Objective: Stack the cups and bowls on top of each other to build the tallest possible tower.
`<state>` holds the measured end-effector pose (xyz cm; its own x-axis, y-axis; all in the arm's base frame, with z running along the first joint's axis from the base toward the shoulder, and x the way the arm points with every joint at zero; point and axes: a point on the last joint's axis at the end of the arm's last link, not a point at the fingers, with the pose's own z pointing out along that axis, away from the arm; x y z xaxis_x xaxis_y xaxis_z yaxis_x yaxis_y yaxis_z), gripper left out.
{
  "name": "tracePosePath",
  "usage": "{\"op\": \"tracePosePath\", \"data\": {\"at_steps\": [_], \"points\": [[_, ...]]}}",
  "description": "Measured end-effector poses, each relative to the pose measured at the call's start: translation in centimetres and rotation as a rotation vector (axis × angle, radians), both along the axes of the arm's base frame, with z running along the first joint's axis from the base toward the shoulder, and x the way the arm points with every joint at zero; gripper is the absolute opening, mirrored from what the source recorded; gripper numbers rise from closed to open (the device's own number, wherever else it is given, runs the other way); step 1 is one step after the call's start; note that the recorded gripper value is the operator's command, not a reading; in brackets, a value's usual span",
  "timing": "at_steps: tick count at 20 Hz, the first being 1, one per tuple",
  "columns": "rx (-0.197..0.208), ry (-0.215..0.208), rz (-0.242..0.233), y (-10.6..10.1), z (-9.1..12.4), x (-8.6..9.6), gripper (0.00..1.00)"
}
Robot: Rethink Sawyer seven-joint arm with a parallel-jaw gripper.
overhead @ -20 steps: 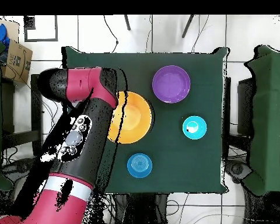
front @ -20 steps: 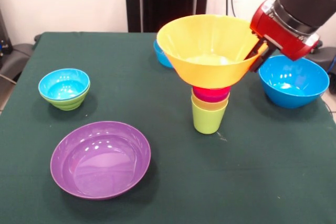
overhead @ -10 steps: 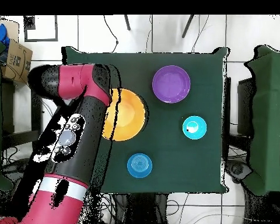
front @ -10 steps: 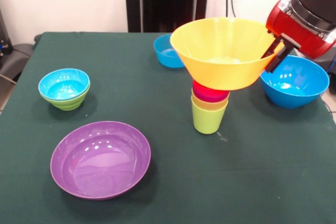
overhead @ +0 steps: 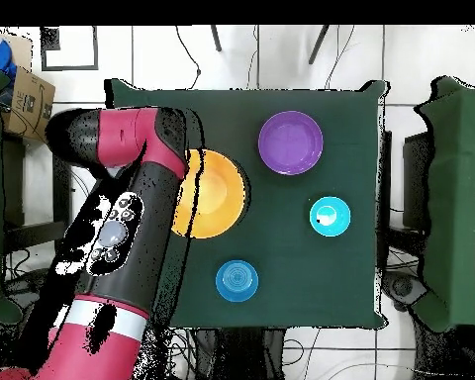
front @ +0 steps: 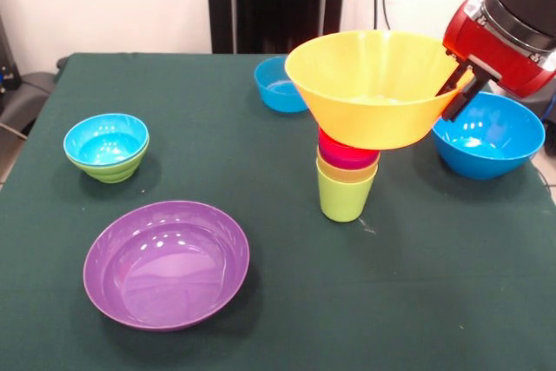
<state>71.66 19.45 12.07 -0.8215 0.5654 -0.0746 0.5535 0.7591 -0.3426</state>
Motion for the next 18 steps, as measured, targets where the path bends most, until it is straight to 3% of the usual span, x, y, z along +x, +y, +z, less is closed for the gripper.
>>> {"op": "tracePosePath", "data": {"at_steps": [18], "points": [[-0.001,0.001,-0.017,-1.3,-0.1,0.2,0.0]]}}
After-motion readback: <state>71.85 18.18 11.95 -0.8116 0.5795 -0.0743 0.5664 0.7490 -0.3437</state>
